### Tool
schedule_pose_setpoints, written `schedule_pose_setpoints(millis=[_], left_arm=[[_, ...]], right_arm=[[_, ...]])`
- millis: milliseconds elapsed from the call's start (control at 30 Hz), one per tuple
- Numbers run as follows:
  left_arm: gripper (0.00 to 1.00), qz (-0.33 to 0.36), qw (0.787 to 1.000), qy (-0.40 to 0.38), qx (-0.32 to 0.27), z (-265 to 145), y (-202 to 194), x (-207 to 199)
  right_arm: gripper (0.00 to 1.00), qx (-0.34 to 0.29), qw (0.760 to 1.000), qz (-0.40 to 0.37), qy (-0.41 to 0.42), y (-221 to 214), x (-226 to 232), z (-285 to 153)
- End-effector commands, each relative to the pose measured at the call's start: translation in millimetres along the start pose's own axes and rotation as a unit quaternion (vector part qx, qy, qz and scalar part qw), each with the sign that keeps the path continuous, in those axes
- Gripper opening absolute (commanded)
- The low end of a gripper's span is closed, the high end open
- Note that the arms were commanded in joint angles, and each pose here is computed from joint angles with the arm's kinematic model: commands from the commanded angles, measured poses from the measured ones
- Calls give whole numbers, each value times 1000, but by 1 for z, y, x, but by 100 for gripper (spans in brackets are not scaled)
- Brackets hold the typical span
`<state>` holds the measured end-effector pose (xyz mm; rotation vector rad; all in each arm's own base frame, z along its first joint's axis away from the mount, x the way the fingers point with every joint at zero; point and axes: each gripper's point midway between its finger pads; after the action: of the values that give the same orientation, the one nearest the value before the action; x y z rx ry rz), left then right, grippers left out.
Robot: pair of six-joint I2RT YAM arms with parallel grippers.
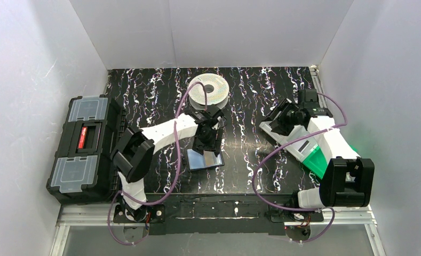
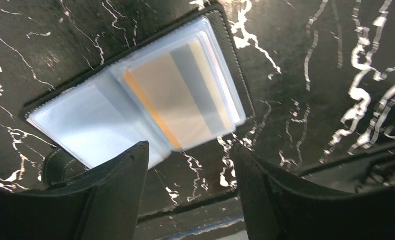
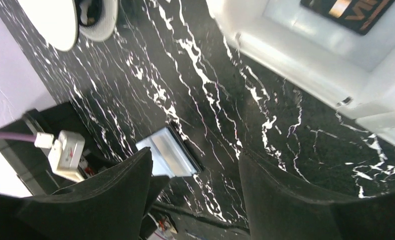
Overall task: Take the credit cards out of the card holder
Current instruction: Remove the credit card from the card holder.
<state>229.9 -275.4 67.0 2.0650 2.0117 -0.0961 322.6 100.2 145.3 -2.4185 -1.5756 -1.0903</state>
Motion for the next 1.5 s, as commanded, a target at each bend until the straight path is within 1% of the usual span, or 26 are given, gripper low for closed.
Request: schedule_pose_setpoints(millis=[0,167,533,633,700,733,833,867,900,1067,1100,1167,1300,1467], left_arm=[[60,26,997,67,-40,0,11,9],[60,44,994,98,-37,15,10,10],[60,66,992,109,-16,36,0,15],[58,72,990,123,-12,40,-3,24],[54,74,989,131,-10,42,-4,29],[50,75,988,136,-8,43,-6,32],[34,73,987,140,5,49,-12,40],[26,71,988,138,8,51,-13,42],[21,68,988,136,11,52,-14,43],[2,49,993,106,27,54,-17,47],[0,44,994,96,31,54,-17,48],[0,32,996,74,40,54,-17,48],[0,5,998,16,59,53,-18,45],[0,-24,997,-28,75,51,-18,46]], right_arm=[[71,17,999,-25,22,-16,11,0],[71,20,999,-27,25,-19,10,2],[71,35,998,-36,29,-30,14,10],[71,44,998,-40,29,-36,16,14],[71,49,997,-43,29,-40,19,17],[71,51,997,-45,28,-42,20,18],[71,58,997,-51,27,-48,23,21],[71,61,996,-52,27,-50,23,22],[71,65,996,-54,26,-52,24,24],[71,80,994,-68,29,-65,31,28],[70,84,993,-72,32,-69,34,30],[69,97,991,-84,42,-78,41,33],[61,137,981,-117,75,-108,65,42],[57,186,966,-151,101,-146,89,57]])
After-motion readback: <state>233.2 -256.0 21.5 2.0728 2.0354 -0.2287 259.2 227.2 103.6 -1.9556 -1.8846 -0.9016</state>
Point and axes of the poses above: each gripper's point midway between its finger pads, its own z axis out along the fingers, its own x axis along the line the jaws close on, y = z × x, and after that the axes turned 11 degrees about -z, right-handed
